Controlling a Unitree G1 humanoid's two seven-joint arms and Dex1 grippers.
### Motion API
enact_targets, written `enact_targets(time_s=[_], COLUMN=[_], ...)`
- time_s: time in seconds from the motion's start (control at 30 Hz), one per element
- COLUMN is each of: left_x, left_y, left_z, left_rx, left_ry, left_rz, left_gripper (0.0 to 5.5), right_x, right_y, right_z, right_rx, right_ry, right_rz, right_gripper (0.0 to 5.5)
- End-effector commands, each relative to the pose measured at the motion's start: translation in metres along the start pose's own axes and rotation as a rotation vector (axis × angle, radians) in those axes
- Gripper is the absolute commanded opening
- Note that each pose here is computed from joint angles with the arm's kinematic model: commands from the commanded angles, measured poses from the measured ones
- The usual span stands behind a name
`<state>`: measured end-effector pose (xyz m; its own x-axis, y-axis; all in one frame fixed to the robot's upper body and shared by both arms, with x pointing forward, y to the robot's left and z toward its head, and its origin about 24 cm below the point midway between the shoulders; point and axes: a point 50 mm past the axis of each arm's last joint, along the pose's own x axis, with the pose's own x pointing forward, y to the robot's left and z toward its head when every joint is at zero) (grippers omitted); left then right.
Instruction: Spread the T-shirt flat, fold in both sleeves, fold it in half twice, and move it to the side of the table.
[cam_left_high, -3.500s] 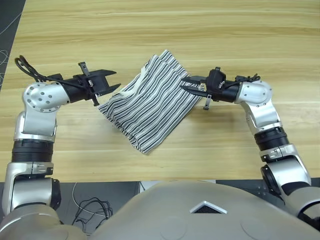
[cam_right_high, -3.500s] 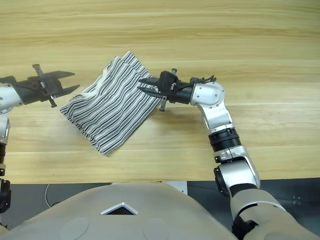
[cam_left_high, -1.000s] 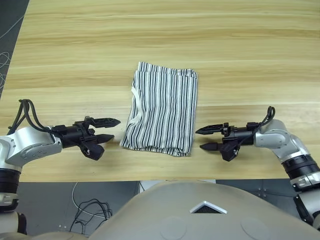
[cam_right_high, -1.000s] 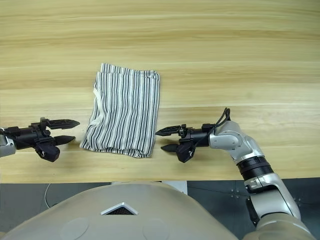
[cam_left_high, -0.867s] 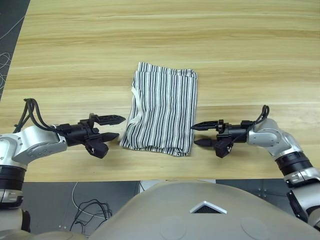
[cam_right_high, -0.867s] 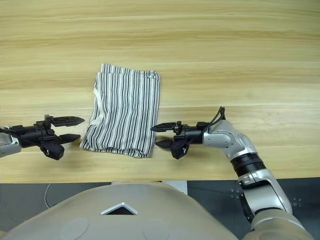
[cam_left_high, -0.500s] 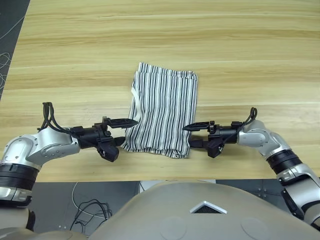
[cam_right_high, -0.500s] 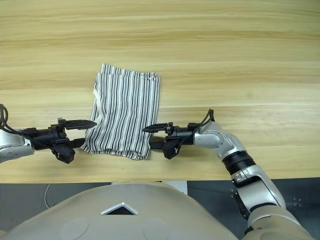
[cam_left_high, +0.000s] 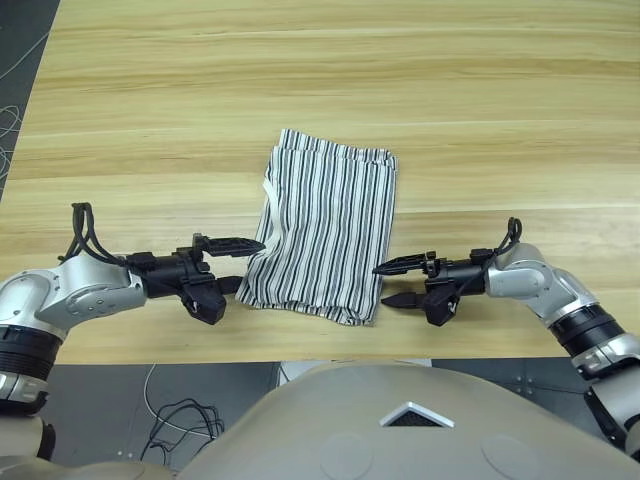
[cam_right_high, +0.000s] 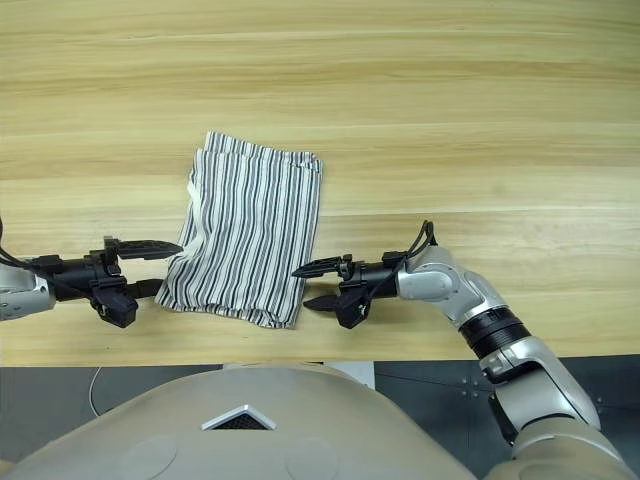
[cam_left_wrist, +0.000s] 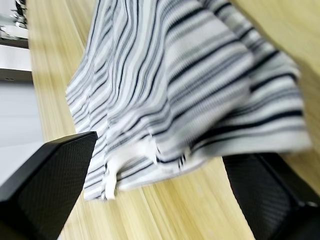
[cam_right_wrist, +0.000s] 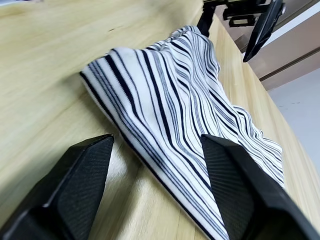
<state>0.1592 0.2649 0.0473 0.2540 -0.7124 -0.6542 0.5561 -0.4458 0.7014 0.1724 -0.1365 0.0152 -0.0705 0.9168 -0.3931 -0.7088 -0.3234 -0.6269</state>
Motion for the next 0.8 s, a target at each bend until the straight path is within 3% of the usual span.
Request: enact_targets(time_s=[0.03,0.17,0.53,0.8], left_x=[-0.008,-0.008,-0.008,0.002], left_y=[-0.012,-0.004,-0.026,-0.024], left_z=[-0.005,-0.002,0.004,0.014], left_rx=[-0.008,0.012,-0.036,-0.018], left_ry=[0.044,0.027,0.0,-0.061], left_rz=[-0.158,-0.146,-0.238,-0.22], left_gripper=[4.46,4.46,4.46,4.46], right_x=[-0.011,-0.009,0.01,0.022], right_y=[-0.004,-0.001,0.001,-0.002], right_z=[0.0,0.006,0.016,0.018], right_rx=[-0.014,-0.005,0.019,0.001], right_ry=[0.037,0.018,-0.036,-0.049], right_rz=[0.045,0.066,0.08,0.076], right_gripper=[3.23,3.23,3.23,3.23])
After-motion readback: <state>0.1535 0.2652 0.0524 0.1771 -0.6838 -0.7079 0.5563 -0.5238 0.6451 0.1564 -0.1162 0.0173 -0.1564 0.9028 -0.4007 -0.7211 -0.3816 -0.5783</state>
